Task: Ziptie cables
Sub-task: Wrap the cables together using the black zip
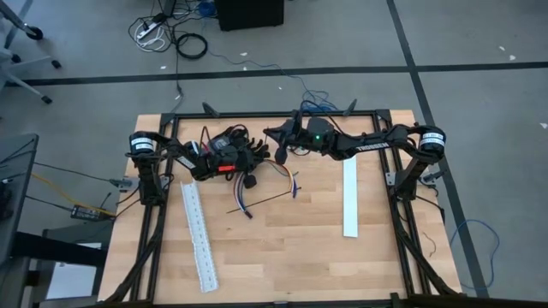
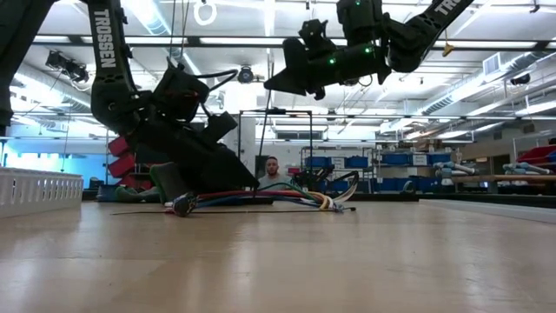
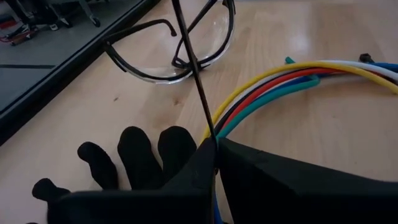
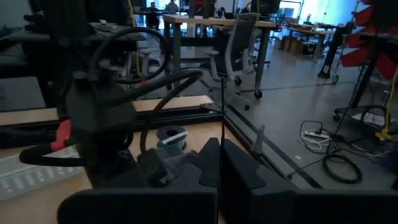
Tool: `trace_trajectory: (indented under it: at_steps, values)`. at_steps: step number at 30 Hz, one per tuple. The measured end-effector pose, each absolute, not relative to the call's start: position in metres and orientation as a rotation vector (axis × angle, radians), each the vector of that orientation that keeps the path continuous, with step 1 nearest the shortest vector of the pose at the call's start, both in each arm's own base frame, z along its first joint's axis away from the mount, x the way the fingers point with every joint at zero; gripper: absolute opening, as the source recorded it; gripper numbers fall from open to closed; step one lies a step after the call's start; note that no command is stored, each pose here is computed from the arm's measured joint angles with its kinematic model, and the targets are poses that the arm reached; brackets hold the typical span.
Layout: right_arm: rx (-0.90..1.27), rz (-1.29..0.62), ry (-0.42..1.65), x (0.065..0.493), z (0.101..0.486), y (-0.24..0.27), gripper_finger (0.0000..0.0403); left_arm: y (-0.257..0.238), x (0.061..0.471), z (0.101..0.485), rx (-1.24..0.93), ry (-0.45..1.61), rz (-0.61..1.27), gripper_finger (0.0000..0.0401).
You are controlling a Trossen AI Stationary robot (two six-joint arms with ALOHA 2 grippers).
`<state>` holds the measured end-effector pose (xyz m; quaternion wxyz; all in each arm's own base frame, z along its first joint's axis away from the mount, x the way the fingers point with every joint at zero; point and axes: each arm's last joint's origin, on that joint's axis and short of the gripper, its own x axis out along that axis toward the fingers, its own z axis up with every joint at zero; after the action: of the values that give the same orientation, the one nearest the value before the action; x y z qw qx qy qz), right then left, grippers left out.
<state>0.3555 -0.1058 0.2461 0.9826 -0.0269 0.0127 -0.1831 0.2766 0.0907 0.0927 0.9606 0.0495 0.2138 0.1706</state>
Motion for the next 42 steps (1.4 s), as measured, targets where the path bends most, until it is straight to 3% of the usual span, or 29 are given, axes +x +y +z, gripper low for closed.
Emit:
trace_trajectory:
  at_steps: [13,20,25,32,38,42]
  values:
    - [-0.048,-0.413,0.028,0.355,0.247,-0.107,0.0006,0.091,0.277,0.095,0.083,0.401,0.353,0.0002]
    - [-0.065,-0.435,0.150,0.331,0.273,-0.096,0.0062,0.090,0.277,0.094,0.073,0.399,0.357,0.0001]
    - [-0.031,-0.326,0.280,0.311,0.286,-0.069,0.0114,0.091,0.277,0.095,0.074,0.391,0.357,0.0000]
    - [0.119,-0.115,0.528,0.316,0.255,-0.027,0.0164,0.090,0.278,0.096,0.075,0.381,0.350,0.0000]
    - [0.062,-0.025,0.705,0.335,0.206,0.005,0.0151,0.090,0.278,0.105,0.057,0.352,0.333,0.0000]
    - [0.004,-0.066,0.883,0.327,0.186,0.011,0.0139,0.088,0.275,0.123,0.054,0.311,0.320,0.0000]
